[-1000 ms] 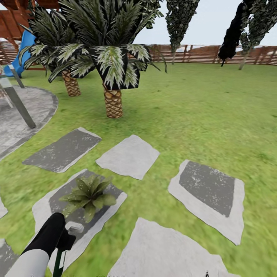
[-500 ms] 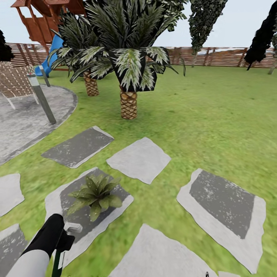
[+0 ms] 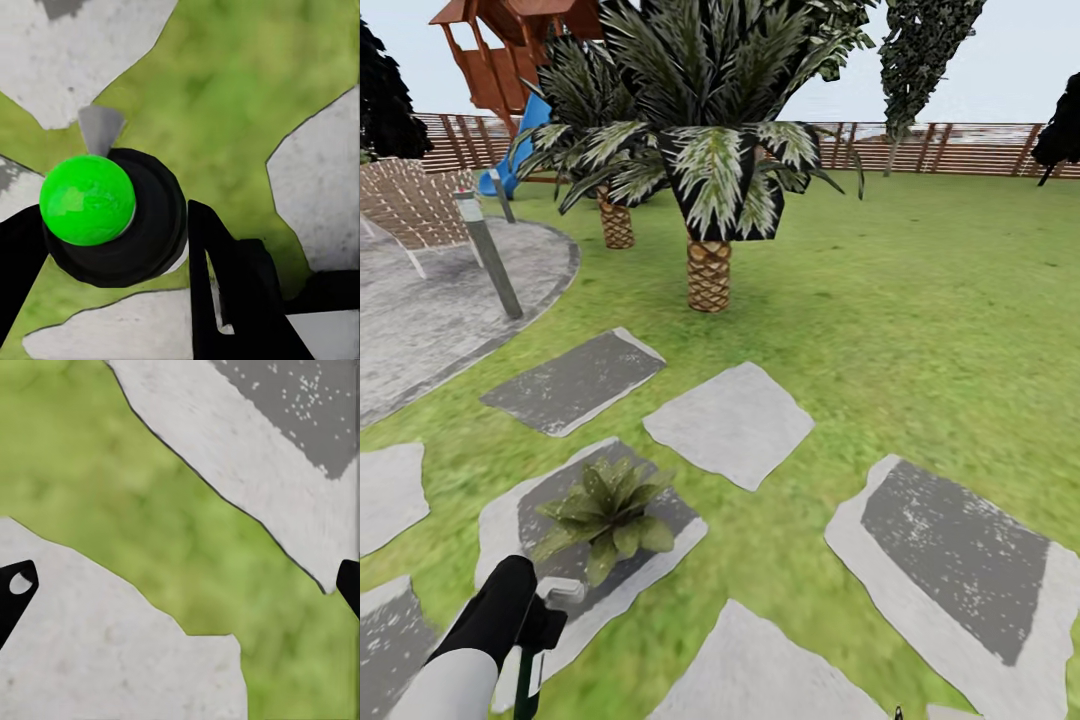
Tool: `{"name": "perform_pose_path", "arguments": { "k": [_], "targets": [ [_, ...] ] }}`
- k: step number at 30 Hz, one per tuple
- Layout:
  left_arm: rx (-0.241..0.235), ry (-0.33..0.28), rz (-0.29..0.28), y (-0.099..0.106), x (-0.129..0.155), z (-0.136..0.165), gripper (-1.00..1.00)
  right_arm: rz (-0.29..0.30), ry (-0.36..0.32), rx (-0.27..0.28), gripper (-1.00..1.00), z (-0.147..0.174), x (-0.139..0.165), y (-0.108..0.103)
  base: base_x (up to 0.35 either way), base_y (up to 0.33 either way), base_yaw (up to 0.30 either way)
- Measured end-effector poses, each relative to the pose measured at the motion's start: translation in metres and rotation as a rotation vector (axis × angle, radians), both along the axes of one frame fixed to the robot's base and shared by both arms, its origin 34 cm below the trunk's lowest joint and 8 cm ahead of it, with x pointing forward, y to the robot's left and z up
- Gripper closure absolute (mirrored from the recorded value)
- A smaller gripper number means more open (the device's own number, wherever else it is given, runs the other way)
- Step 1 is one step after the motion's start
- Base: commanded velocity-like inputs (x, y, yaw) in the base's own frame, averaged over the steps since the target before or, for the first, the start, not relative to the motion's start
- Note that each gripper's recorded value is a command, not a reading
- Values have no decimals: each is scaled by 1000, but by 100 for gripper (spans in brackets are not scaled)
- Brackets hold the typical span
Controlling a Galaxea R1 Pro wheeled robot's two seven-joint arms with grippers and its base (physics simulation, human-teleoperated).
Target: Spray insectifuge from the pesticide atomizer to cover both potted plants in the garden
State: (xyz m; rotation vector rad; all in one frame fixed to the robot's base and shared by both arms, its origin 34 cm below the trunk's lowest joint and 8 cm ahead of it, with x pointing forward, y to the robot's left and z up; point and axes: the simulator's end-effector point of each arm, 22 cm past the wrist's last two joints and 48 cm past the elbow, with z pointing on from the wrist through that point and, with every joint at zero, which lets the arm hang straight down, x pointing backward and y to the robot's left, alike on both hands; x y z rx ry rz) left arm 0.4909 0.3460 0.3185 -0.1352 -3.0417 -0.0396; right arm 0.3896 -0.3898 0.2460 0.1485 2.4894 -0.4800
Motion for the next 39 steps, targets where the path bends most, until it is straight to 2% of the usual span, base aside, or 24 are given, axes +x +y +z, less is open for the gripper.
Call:
{"name": "perform_pose_path", "arguments": {
  "k": [5, 10, 24, 31, 39],
  "targets": [
    [-14, -37, -20, -2, 8, -1, 100, 0, 0, 0, -100, 0, 0, 0, 233, -201, 0],
    [-15, -45, -24, -2, 10, -1, 100, 0, 0, -1, -100, 0, 0, 0, 240, -196, 22],
    [-12, -49, -17, 0, 11, 0, 100, -1, 0, 0, -100, 0, 0, 1, 42, -253, 256],
    [-10, -57, -13, 2, 13, 2, 100, -1, -1, 0, -100, 0, 0, 1, 73, -88, 56],
    [-7, -57, -18, 2, 14, 2, 100, -1, 0, 2, -100, -1, 0, 2, 60, -17, 245]
  ]
}}
